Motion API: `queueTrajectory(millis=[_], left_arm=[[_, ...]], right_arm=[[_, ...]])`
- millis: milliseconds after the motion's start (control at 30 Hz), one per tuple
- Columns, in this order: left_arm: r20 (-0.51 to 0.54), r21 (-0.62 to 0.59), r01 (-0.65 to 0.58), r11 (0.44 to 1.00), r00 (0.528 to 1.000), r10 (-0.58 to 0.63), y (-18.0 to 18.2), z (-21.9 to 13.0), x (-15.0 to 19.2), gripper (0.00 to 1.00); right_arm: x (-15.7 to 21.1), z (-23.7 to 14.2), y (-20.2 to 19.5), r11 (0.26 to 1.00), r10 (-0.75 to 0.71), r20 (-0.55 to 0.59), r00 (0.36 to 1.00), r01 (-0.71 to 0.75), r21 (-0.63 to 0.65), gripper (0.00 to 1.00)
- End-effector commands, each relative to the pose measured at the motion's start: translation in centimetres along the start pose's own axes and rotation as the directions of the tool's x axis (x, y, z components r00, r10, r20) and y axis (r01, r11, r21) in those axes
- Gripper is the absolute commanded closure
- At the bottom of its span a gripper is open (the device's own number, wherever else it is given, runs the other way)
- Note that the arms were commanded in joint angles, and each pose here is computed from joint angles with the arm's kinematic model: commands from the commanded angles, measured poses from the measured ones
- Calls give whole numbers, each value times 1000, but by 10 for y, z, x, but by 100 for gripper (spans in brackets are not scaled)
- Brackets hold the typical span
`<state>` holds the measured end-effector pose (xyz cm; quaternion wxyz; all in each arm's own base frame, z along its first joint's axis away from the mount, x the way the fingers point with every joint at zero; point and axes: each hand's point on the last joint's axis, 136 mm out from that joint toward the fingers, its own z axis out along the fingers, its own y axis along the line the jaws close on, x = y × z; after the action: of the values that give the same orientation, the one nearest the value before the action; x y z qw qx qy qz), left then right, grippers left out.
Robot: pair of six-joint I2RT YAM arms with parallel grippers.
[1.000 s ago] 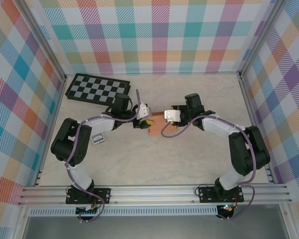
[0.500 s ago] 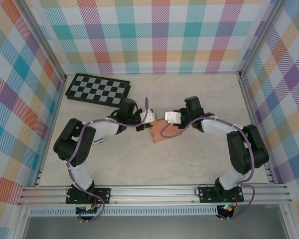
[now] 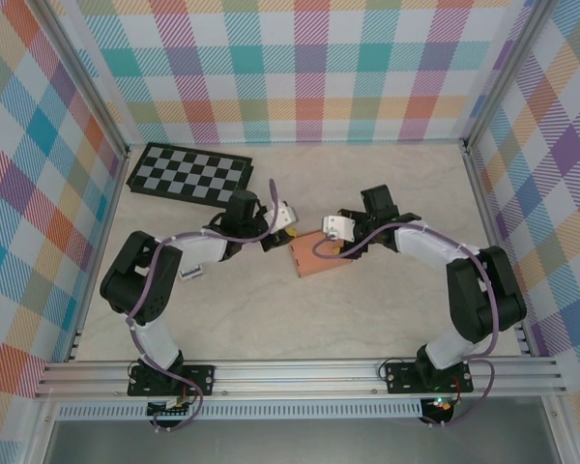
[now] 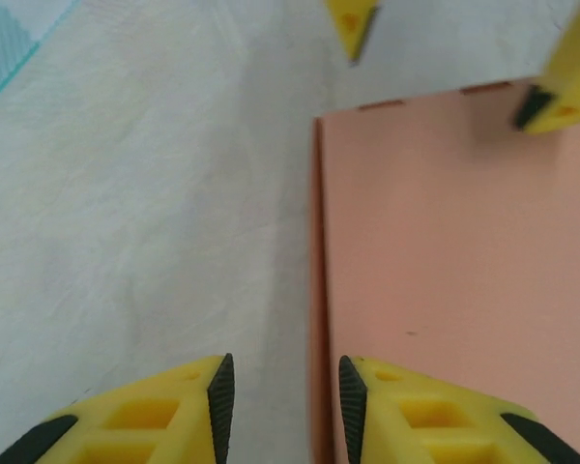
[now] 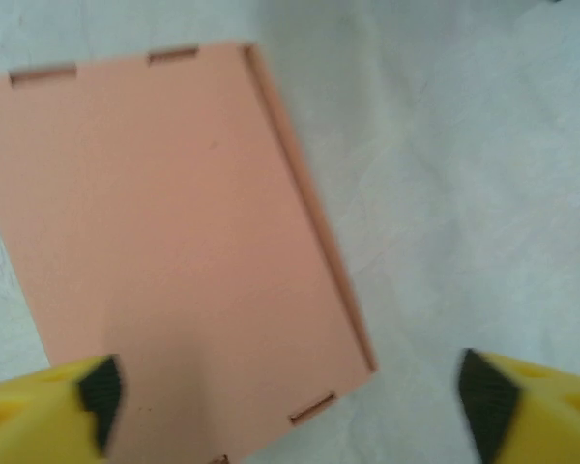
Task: Fold the paper box
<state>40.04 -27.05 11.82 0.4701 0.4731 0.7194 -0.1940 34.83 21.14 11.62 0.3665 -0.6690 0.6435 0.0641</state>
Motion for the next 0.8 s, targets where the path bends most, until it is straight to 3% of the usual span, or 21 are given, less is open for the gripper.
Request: queueTrajectory(millis=[0, 67, 100, 167, 200, 267, 300, 333, 400, 433, 600, 667, 767], left_arm=[[82, -125, 291, 949, 956, -282, 43, -23, -47, 57], [72, -180, 417, 891, 909, -410, 53, -30, -47, 57], [70, -189, 465, 865, 885, -460, 53, -34, -47, 57], [50, -153, 512, 845, 858, -511, 42, -39, -46, 57], [36, -128, 525, 841, 850, -526, 32, -41, -44, 57], [11, -106, 558, 823, 828, -560, 18, -42, -38, 57], [-4, -96, 577, 811, 815, -580, 11, -41, -35, 57], [-19, -92, 590, 802, 805, -593, 5, -38, -33, 57], [-44, -105, 590, 800, 801, -596, -3, -31, -26, 57], [-59, -112, 589, 800, 800, -597, -6, -27, -23, 57], [-101, -112, 643, 758, 751, -652, -8, -2, -10, 57], [-108, -86, 662, 745, 737, -667, -10, 7, -10, 57], [-120, -87, 695, 714, 704, -700, -7, 22, -4, 57]], right_arm=[[-39, -32, -31, 982, 159, 123, 980, -170, 83, 0], [-43, -48, -67, 891, 370, 163, 915, -399, 216, 0], [-39, -57, -85, 791, 509, 200, 837, -546, 276, 0], [-20, -77, -106, 507, 757, 255, 601, -788, 350, 0], [-3, -85, -105, 344, 859, 254, 445, -868, 358, 0], [41, -101, -94, -45, 967, 246, 60, -915, 400, 0], [59, -104, -81, -248, 959, 229, -167, -885, 394, 0], [68, -102, -62, -392, 920, 173, -351, -834, 390, 0], [75, -101, -25, -566, 803, 118, -585, -684, 460, 0], [72, -100, -9, -630, 733, 103, -672, -613, 477, 0], [21, -52, 41, -857, 430, -1, -903, -408, 315, 0], [8, -39, 51, -889, 347, -26, -938, -337, 310, 0], [2, -31, 49, -899, 333, 14, -943, -313, 305, 0]])
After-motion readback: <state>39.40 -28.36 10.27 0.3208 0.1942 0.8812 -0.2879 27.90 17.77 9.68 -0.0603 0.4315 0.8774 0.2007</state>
